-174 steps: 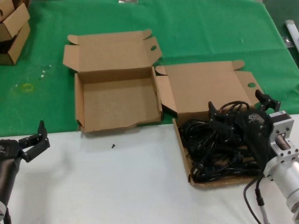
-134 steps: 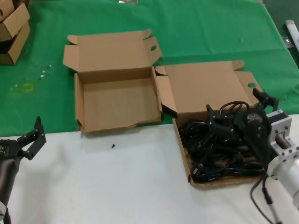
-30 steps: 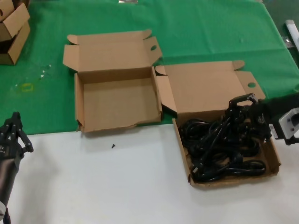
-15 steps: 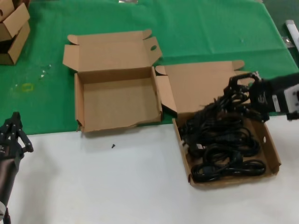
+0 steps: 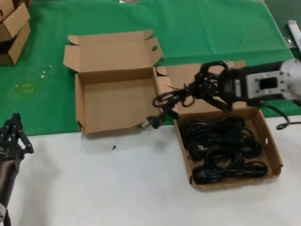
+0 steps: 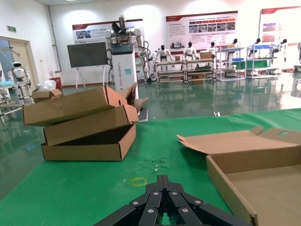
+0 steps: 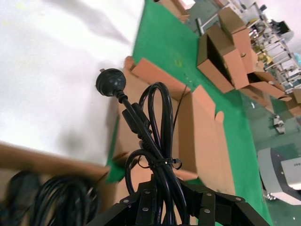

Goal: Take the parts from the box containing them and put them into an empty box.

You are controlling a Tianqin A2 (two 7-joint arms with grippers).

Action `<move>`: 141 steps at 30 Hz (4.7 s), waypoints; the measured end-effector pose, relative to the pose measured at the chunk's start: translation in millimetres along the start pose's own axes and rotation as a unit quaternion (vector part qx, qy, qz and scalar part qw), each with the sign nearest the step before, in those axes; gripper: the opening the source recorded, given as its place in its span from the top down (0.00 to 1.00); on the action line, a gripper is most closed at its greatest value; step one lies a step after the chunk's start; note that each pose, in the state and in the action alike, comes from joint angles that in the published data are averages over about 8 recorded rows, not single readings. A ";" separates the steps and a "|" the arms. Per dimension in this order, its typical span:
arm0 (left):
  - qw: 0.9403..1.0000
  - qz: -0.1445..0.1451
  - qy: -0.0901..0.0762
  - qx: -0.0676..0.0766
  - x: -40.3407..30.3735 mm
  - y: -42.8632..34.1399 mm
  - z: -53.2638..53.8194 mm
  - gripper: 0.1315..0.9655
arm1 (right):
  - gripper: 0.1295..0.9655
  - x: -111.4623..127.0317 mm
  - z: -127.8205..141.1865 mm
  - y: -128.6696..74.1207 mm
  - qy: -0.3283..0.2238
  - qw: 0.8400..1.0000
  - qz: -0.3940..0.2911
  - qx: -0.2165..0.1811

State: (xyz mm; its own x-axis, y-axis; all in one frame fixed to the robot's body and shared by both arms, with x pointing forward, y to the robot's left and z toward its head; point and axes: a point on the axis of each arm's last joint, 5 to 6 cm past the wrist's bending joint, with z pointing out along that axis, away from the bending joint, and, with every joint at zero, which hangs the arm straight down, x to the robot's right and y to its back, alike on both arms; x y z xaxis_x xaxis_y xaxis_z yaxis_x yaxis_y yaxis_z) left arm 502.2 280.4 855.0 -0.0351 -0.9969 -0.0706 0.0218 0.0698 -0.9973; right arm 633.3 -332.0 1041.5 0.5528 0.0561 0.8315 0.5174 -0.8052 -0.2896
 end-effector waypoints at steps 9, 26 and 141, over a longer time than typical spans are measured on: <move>1.000 0.000 0.000 0.000 0.0 0.0 0.0 0.99 | 0.92 4.2 51.0 -19.1 0.023 0.999 0.032 0.010; 1.000 0.000 0.000 0.000 0.0 0.0 0.0 0.99 | 0.92 4.2 136.6 -45.4 0.047 0.998 0.040 0.022; 1.000 0.000 0.000 0.000 0.0 0.0 0.0 0.89 | 0.00 -61.3 78.1 -37.6 0.221 0.952 0.210 0.008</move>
State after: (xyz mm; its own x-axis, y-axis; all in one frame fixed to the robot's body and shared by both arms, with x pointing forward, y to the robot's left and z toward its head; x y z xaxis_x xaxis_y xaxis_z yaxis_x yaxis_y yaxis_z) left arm 502.2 280.4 855.0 -0.0351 -0.9969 -0.0706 0.0218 0.0699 -0.9973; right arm 630.9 -259.1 964.3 0.3851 -0.5259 0.7584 0.3227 -0.6931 -0.6445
